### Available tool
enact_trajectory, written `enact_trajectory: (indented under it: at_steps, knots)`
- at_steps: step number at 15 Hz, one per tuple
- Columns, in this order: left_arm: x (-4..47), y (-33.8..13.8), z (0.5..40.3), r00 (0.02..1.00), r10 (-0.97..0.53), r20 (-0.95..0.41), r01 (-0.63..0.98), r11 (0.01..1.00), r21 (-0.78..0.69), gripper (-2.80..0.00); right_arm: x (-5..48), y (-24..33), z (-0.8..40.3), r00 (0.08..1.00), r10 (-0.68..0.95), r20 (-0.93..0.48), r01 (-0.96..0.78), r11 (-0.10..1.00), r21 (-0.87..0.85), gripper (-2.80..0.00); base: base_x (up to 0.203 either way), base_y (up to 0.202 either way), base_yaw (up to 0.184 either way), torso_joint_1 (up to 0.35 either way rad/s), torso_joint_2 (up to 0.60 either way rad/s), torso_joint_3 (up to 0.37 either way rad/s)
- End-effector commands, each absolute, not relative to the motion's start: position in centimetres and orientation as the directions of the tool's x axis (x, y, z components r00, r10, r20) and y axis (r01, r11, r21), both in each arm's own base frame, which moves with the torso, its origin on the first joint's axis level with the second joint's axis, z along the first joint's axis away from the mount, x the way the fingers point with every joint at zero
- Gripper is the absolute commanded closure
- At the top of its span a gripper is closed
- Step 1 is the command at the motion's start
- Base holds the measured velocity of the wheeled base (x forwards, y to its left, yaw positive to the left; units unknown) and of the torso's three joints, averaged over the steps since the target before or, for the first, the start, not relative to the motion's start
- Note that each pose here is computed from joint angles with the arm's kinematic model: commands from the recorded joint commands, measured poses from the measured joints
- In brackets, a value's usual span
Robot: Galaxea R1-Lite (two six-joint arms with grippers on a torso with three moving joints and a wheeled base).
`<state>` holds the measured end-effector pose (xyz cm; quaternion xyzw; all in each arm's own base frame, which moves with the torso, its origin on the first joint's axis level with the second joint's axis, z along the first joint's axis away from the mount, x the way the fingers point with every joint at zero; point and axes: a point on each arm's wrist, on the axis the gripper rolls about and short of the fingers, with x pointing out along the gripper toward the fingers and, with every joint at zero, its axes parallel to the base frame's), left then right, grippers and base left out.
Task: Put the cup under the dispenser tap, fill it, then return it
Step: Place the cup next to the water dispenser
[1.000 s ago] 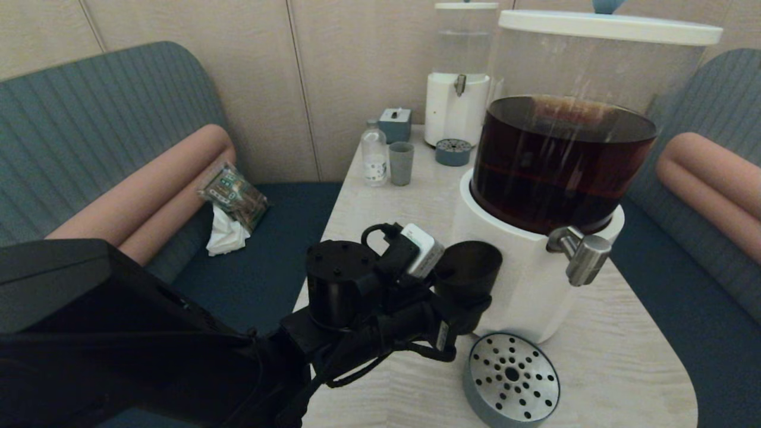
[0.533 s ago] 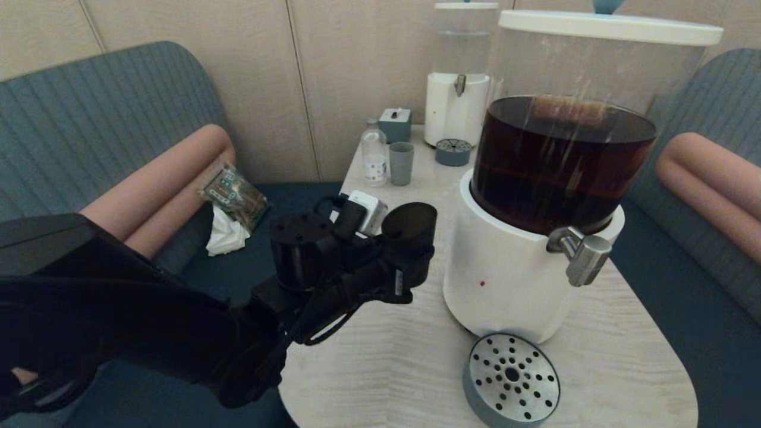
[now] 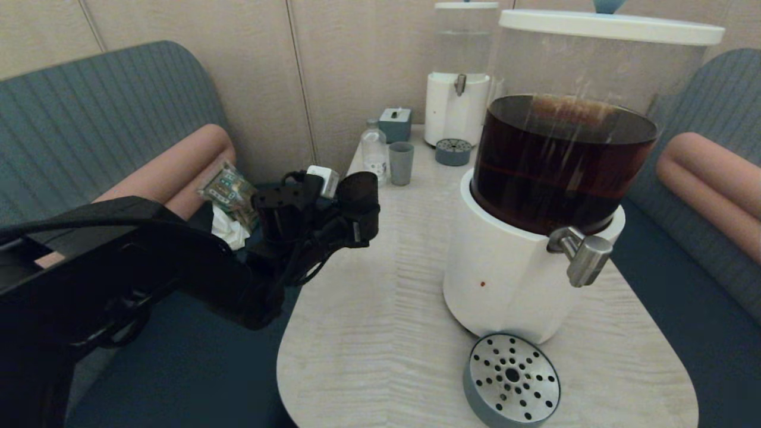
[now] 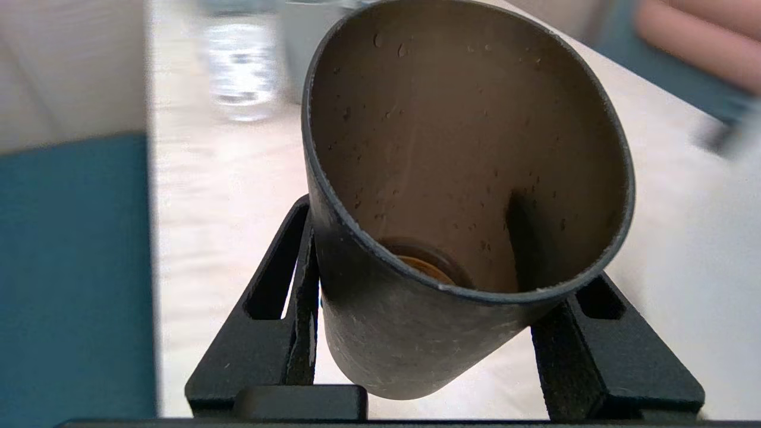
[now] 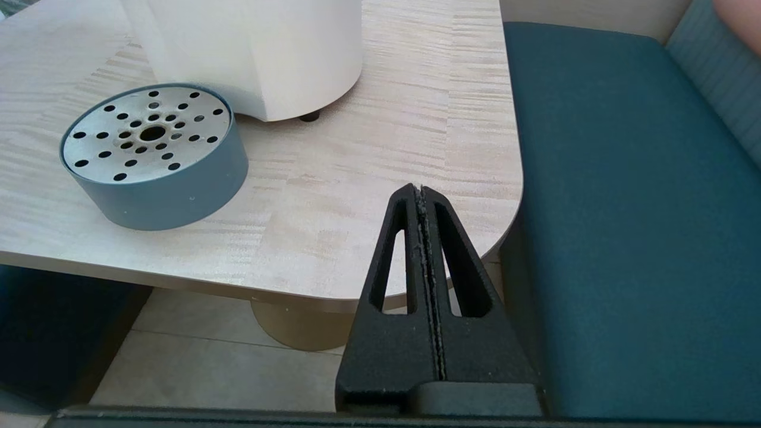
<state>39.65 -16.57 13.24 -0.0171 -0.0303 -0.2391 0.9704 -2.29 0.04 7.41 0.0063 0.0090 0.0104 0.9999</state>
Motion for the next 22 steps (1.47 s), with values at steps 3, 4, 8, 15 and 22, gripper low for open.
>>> enact_trajectory:
  at_steps: [3,4,8,15,22]
  knots:
    - [44.5,-15.1,8.9,0.916,-0.399,0.043,0.401,0.914,-0.062,0.00,-2.3,0.0,7.4,1.000,0.021,-0.018,-0.021,1.000,0.013,0.00,0.000,0.000,0.000,0.000,0.00,0.000]
    - [45.1,-14.8,8.2,0.920,-0.390,0.041,0.391,0.918,-0.063,0.00,-2.3,0.0,7.4,1.000,0.021,-0.018,-0.021,1.000,0.013,0.00,0.000,0.000,0.000,0.000,0.00,0.000]
    - [47.0,-14.1,5.2,0.930,-0.366,0.017,0.367,0.928,-0.065,0.00,-2.3,0.0,7.4,1.000,0.021,-0.018,-0.021,1.000,0.013,0.00,0.000,0.000,0.000,0.000,0.00,0.000]
    - [47.4,-14.2,4.1,0.930,-0.367,-0.012,0.365,0.928,-0.067,0.00,-2.3,0.0,7.4,1.000,0.021,-0.018,-0.021,1.000,0.013,0.00,0.000,0.000,0.000,0.000,0.00,0.000]
    - [47.4,-14.3,4.6,0.931,-0.366,0.003,0.365,0.929,-0.061,-2.80,-2.3,0.0,7.4,1.000,0.021,-0.018,-0.021,1.000,0.013,0.00,0.000,0.000,0.000,0.000,0.00,0.000]
